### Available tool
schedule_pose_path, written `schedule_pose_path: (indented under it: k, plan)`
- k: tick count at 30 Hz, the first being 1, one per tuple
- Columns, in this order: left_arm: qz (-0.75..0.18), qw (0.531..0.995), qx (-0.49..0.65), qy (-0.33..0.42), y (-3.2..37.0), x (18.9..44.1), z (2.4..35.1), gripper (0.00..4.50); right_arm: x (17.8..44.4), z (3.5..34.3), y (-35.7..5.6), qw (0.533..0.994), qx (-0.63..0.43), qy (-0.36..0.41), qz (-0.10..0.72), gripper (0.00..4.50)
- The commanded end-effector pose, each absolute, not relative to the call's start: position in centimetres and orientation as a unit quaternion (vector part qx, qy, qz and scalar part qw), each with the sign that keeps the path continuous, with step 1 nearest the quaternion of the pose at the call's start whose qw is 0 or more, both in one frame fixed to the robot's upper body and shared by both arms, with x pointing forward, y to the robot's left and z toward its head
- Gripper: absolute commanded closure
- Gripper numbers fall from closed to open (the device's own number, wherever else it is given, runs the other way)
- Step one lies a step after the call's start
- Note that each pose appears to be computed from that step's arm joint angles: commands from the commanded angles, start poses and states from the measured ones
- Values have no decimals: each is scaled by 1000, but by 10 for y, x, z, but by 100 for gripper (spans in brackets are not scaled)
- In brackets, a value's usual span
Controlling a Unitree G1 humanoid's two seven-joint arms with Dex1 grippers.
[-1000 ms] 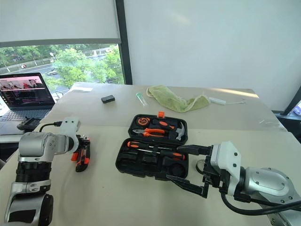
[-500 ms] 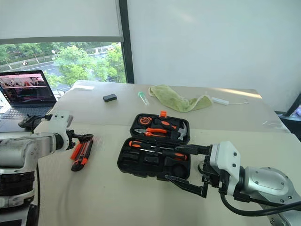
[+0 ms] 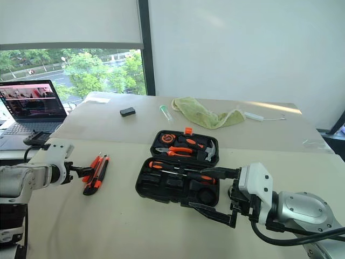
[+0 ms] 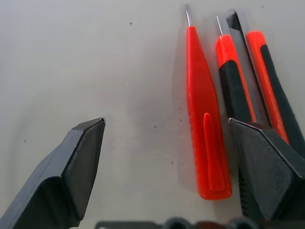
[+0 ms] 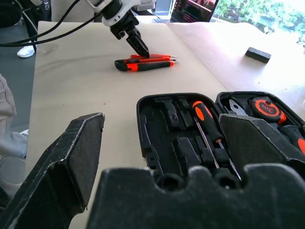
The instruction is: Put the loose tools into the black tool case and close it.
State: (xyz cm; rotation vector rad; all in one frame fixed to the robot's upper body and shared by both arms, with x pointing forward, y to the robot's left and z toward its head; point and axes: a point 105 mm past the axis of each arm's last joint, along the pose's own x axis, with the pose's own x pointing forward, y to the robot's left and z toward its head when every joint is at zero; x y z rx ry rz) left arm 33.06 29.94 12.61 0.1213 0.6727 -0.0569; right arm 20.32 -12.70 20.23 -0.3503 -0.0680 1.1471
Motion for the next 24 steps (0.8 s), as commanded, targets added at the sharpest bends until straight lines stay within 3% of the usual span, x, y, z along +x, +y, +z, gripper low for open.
schedule_pose_path:
  k: [1,4,7,12,13,14,17,20,22,24]
  plan:
    - [-33,944,71,321,296,332,128,8,199,213,-126,821,-180,-55,539,0]
    - [-42,938,68,338,289,331,119,8,198,212,-126,821,-181,-54,539,0]
    - [-39,933,69,351,287,332,111,77,198,212,-127,821,-181,-53,539,0]
    - [-29,932,60,357,290,331,105,260,198,212,-127,822,-181,-51,537,0]
    - [-22,933,57,354,294,331,106,272,198,212,-128,823,-182,-51,536,0]
    - [-16,937,53,344,298,332,110,319,197,212,-128,823,-182,-51,535,0]
    - [-13,964,13,266,301,346,142,405,197,211,-128,826,-181,-50,531,0]
    - [-99,981,-35,165,276,360,186,405,197,211,-128,831,-177,-52,526,0]
    - [-293,945,-45,135,215,348,219,405,195,210,-131,836,-175,-50,517,0]
    - [-417,898,-40,137,178,329,232,405,193,207,-133,840,-176,-45,512,0]
